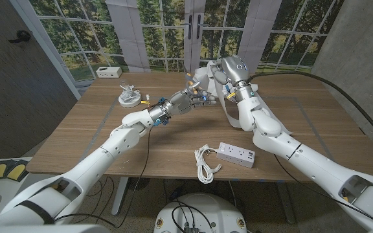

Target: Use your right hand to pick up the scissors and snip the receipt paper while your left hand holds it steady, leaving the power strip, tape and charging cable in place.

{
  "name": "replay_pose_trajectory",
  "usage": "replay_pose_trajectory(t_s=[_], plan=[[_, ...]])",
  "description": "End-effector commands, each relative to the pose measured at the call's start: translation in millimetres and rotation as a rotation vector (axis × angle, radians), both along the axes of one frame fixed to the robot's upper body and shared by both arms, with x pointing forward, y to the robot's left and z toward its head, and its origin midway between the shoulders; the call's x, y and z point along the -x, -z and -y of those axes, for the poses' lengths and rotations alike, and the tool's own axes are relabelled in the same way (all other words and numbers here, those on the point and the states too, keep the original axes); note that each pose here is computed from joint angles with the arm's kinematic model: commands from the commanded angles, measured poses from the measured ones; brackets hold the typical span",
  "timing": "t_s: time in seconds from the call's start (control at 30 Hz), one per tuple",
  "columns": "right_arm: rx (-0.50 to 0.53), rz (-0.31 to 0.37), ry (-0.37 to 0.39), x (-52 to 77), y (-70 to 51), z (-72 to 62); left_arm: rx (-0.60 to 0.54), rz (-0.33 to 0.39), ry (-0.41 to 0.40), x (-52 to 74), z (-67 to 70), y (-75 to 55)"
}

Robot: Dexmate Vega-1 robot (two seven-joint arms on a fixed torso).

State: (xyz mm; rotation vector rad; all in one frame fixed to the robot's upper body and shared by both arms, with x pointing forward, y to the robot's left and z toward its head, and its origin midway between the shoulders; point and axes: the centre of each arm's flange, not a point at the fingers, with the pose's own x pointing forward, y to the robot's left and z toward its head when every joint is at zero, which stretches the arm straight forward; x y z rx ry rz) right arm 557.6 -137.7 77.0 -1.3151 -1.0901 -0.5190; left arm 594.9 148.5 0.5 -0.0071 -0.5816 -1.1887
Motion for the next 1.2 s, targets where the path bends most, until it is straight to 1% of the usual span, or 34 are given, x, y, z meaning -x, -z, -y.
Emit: replay_pose_trajectory(t_s=[0.03, 0.13, 0.3, 0.33, 0.43, 0.9, 1.03, 1.2], plan=[[-0.031, -0.033, 0.009, -1.8, -3.7, 0.9, -0.002, 0.011, -0.022, 1.1, -11.6, 1.6], [-0.039, -0.037, 0.008, -2.5, -3.1, 4.6, -0.010, 0.002, -0.031, 4.0, -12.4, 4.1], [-0.040, -0.043, 0.005, -4.2, -2.0, 9.5, 0.012, -0.002, -0.010, 2.7, -13.1, 8.3], [-0.043, -0.045, 0.003, -4.7, -2.1, 10.4, 0.012, 0.001, -0.020, 2.8, -13.3, 8.4], [-0.040, -0.045, 0.006, -5.4, -2.5, 11.8, 0.003, 0.003, -0.017, 5.6, -14.1, 9.1], [-0.018, -0.038, 0.020, -5.8, 0.3, 9.2, 0.020, 0.009, -0.034, 7.8, -17.7, 15.8], [-0.015, -0.045, 0.014, -8.7, 0.3, 5.4, 0.032, -0.003, -0.047, 8.7, -21.3, 18.8], [-0.014, -0.044, 0.016, -10.0, 1.4, 0.2, 0.036, -0.001, -0.043, 8.7, -23.3, 19.3]])
